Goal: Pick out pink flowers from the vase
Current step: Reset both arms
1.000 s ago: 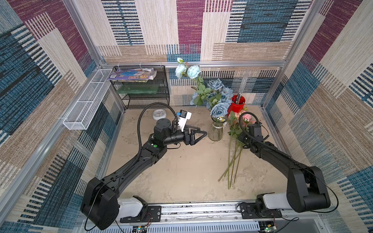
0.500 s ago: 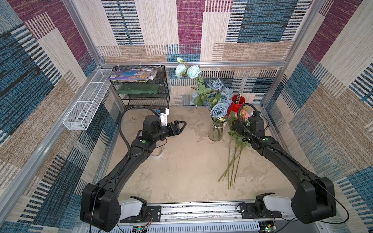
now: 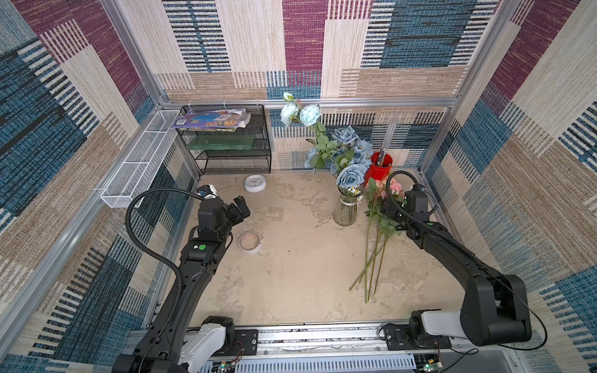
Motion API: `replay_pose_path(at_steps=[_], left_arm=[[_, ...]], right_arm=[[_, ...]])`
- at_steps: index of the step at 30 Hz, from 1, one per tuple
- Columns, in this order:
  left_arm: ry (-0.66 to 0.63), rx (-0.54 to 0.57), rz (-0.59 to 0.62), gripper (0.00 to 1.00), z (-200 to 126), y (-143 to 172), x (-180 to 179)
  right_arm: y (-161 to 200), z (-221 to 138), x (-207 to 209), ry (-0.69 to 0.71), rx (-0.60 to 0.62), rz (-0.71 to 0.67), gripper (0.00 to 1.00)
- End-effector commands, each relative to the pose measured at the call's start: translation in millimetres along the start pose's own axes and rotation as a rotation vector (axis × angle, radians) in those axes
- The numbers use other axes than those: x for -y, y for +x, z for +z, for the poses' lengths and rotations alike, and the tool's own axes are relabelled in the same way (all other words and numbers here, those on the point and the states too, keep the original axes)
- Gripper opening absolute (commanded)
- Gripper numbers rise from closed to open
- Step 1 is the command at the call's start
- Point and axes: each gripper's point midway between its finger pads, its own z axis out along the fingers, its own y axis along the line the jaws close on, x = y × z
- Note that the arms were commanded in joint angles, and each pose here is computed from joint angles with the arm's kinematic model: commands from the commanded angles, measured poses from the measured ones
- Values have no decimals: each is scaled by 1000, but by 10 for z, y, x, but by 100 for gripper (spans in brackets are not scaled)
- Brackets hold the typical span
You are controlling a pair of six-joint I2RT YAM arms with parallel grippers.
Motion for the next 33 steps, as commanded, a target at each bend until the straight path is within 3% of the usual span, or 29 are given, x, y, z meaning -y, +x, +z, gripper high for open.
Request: replay_pose_path(at_steps=[1,3,5,12,18,27,33], left_arm=[[-165,-17,272,99,97,64,-340],[-158,-25,379,99,212,222,-403],[-136,-33,401,99,320,404,-446],[-109,-92,450,99,629,770,-522],[-75,-44,430,99,807,991,-543],[35,3,431,99,955,1278,-491],[57,8,427,99,994,1405,-520]], right_arm=[[-344,-227,-6,-13,248,-54,96],[-408,-464,19,-34,389,-84,96],[-405,-574,69,-24,449,-156,96],[-324,-476,412,196,478,-214,96],[-230,-279,390,165,482,-247,96],[-85,-127,680,111,500,-124,96],[58,-123,532,0,505,-200,96]])
